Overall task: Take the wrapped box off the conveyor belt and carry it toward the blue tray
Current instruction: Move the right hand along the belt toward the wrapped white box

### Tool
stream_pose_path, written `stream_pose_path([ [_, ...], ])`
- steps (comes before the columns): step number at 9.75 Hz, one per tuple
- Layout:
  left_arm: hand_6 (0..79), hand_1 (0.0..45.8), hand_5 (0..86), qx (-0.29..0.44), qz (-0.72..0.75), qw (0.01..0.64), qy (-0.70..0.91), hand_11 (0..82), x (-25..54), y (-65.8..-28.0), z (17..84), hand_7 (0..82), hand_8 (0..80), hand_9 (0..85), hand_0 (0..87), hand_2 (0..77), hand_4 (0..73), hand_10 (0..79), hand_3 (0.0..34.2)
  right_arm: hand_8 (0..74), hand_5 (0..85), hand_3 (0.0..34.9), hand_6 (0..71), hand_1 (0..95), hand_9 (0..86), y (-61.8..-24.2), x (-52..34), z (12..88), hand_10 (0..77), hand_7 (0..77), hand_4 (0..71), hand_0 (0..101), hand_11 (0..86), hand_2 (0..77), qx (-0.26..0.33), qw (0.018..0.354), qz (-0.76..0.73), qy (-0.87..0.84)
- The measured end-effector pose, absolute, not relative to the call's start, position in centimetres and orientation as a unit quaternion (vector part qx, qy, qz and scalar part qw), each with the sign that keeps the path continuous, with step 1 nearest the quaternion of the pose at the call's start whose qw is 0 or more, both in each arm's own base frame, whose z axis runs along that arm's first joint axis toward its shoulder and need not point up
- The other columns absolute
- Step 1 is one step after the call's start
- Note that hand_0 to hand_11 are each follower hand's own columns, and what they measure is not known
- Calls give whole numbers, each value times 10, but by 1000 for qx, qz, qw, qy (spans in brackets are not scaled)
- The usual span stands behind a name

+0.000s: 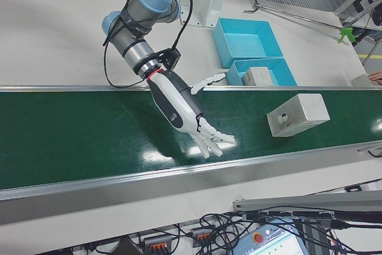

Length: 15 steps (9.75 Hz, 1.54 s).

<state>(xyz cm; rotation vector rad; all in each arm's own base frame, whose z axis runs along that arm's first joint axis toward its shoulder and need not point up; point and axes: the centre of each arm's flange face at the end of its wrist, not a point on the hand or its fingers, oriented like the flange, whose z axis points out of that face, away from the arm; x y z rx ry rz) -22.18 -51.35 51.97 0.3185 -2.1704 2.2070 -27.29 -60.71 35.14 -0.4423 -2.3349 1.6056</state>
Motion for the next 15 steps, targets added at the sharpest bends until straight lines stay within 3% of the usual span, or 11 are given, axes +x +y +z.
stream_pose_path([
  [6, 0, 0, 11, 102, 709, 15, -697, 0, -222, -514, 520, 5, 5, 0, 0, 11, 0, 5, 0, 27, 120, 3, 71, 120, 44, -608, -276, 355, 0, 175, 98, 456, 11, 125, -148, 133, 560, -804],
  [7, 5, 0, 11, 102, 709, 15, -697, 5, -222, -514, 520, 5, 5, 0, 0, 11, 0, 5, 0, 27, 120, 1, 33, 87, 44, -609, -277, 357, 0, 175, 54, 433, 11, 71, -148, 134, 562, -803],
  [8, 5, 0, 11, 102, 709, 15, -697, 5, -222, -514, 520, 5, 5, 0, 0, 5, 5, 0, 0, 27, 120, 1, 54, 142, 44, -609, -279, 358, 0, 164, 65, 457, 11, 98, -148, 134, 563, -802],
  [15, 5, 0, 11, 102, 709, 15, -697, 5, -222, -514, 520, 5, 5, 0, 0, 5, 5, 5, 0, 27, 115, 2, 54, 136, 49, -610, -290, 345, 0, 164, 87, 467, 11, 147, -147, 128, 560, -805],
])
